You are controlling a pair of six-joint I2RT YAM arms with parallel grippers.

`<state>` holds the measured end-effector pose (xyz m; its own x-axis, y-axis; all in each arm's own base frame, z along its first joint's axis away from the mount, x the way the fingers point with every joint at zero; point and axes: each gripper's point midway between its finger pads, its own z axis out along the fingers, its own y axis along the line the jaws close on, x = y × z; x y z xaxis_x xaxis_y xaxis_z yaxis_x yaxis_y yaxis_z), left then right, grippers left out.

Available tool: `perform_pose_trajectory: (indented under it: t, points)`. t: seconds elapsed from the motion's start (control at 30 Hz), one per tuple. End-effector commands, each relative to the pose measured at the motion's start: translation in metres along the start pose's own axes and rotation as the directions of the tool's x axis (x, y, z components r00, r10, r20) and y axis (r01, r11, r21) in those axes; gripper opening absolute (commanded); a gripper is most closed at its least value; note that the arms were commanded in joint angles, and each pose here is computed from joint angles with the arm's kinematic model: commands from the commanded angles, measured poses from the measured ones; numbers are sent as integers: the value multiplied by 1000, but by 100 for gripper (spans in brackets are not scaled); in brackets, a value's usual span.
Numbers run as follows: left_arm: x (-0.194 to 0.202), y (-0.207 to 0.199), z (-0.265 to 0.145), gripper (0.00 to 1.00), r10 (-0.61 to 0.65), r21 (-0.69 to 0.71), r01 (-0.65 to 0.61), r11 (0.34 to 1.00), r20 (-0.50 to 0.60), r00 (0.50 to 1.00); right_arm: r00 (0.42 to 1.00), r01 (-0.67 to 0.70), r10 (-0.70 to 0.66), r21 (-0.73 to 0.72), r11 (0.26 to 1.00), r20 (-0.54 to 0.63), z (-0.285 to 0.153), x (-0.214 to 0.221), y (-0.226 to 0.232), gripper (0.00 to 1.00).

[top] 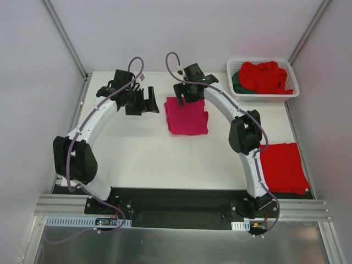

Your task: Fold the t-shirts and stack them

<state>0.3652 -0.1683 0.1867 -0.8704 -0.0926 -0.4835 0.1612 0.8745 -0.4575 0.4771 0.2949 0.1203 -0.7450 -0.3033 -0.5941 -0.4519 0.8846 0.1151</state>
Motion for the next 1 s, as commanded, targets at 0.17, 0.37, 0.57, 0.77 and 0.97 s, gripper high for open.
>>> perform_pose_trajectory:
  t: [0.17, 0.37, 0.57, 0.77, 0.97]
  points:
    - [31, -3, -14, 99, 5, 35, -5, 999, -7, 1000, 978, 195, -176, 192, 962, -110, 11, 43, -5, 80]
    - [39, -6, -24, 99, 22, 57, -22, 998, 6, 1000, 950, 313, -295, 308, 899, -105, 36, 36, -7, 81]
    - [45, -5, -29, 99, 35, 55, -35, 998, 10, 999, 939, 344, -326, 336, 877, -110, 57, 31, -11, 82]
    - [48, -3, -27, 99, 28, 53, -28, 998, 2, 1000, 916, 376, -305, 296, 878, -259, 71, 75, -19, 82]
    - [46, -6, -27, 99, 26, 65, -26, 998, 2, 1000, 915, 324, -234, 257, 910, -328, 47, 98, -15, 82]
